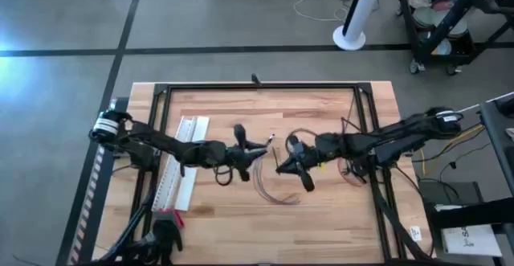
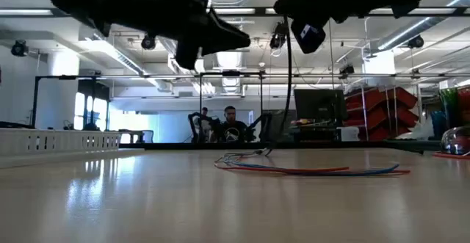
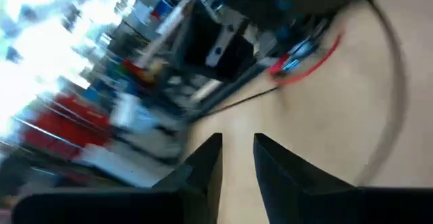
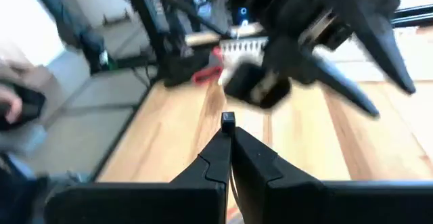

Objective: Ziptie cables
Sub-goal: Insert the bottom black ziptie into the black ziptie lock

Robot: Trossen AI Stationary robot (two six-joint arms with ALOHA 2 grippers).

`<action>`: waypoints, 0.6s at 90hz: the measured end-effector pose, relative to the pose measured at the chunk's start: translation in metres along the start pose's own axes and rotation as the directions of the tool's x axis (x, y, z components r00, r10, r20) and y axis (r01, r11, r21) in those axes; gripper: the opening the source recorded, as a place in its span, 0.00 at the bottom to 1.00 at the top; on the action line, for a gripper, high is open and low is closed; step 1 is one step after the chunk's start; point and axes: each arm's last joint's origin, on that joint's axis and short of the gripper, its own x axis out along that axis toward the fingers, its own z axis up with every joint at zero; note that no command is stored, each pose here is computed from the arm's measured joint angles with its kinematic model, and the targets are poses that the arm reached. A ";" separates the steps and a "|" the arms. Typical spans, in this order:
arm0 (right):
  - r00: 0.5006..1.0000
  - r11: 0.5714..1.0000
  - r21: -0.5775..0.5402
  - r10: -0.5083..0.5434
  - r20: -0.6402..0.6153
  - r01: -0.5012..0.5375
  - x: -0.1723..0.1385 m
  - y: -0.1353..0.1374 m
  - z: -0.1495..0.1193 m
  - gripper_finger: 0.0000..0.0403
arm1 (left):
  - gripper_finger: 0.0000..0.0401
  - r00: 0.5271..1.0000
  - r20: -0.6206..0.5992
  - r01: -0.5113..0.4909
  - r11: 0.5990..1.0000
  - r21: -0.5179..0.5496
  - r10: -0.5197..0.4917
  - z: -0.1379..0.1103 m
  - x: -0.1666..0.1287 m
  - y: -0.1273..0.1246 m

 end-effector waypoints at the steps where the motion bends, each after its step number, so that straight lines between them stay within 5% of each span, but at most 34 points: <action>1: 1.000 1.000 -0.011 -0.003 -0.002 0.003 0.001 0.001 -0.001 0.00 | 0.16 1.000 0.002 0.016 0.999 -0.032 -0.016 -0.001 -0.001 -0.001; 9: 0.999 0.997 -0.077 -0.031 -0.010 0.030 0.006 0.013 -0.011 0.00 | 0.16 0.996 0.001 0.084 0.946 -0.313 -0.088 -0.011 -0.001 -0.009; 21: 0.996 0.987 -0.142 -0.073 0.060 0.081 0.008 0.027 -0.009 0.00 | 0.16 0.991 -0.067 0.049 0.762 -0.646 -0.120 -0.032 0.004 -0.021; 37: 0.990 0.983 -0.140 -0.110 0.089 0.122 0.007 0.028 -0.005 0.00 | 0.16 0.987 -0.066 0.030 0.577 -0.816 -0.144 -0.045 0.020 -0.035; 54: 0.981 0.981 -0.101 -0.156 0.113 0.167 0.005 0.027 0.000 0.00 | 0.16 0.974 -0.051 0.005 0.249 -0.969 -0.221 -0.061 0.030 -0.047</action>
